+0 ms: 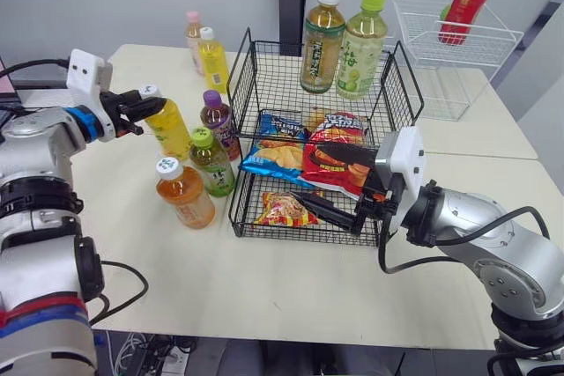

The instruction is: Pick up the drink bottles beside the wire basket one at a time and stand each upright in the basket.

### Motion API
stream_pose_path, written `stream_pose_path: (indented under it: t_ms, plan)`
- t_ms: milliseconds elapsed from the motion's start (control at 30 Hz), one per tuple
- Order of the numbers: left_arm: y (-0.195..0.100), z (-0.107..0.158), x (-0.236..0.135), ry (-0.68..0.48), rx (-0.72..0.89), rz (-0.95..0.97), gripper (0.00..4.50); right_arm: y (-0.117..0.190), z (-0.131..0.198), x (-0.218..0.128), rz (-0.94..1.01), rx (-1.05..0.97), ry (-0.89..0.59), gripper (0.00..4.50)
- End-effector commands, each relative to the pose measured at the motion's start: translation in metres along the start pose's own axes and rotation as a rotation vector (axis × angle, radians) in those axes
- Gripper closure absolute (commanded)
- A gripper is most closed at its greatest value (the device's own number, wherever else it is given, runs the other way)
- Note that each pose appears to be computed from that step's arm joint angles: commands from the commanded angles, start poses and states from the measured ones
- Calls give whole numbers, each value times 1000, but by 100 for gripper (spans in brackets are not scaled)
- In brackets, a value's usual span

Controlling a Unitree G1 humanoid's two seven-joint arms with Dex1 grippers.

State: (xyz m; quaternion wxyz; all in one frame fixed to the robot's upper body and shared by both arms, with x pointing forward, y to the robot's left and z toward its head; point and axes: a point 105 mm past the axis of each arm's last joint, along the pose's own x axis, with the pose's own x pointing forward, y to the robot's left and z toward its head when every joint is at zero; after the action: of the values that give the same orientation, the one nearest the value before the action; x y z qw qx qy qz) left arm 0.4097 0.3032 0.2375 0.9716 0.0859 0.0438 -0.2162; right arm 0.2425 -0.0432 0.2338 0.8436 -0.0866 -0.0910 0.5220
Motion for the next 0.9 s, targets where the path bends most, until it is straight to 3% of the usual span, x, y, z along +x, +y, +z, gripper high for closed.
stream_pose_path:
  t_ms: [33, 433, 767, 900]
  plan:
    - [5, 25, 0, -61, 75, 33, 317, 0, 10, -1, -9, -36, -35, 0]
    - [5, 13, -1, -35, 44, 9, 317, 1, 10, -1, -24, -33, -39, 0]
    - [7, 28, -9, -121, 12, -5, 7, 3, 12, -1, -18, -30, -47, 0]
    - [6, 33, -7, -167, -16, -6, 1, 4, 12, 0, -14, -31, -51, 0]
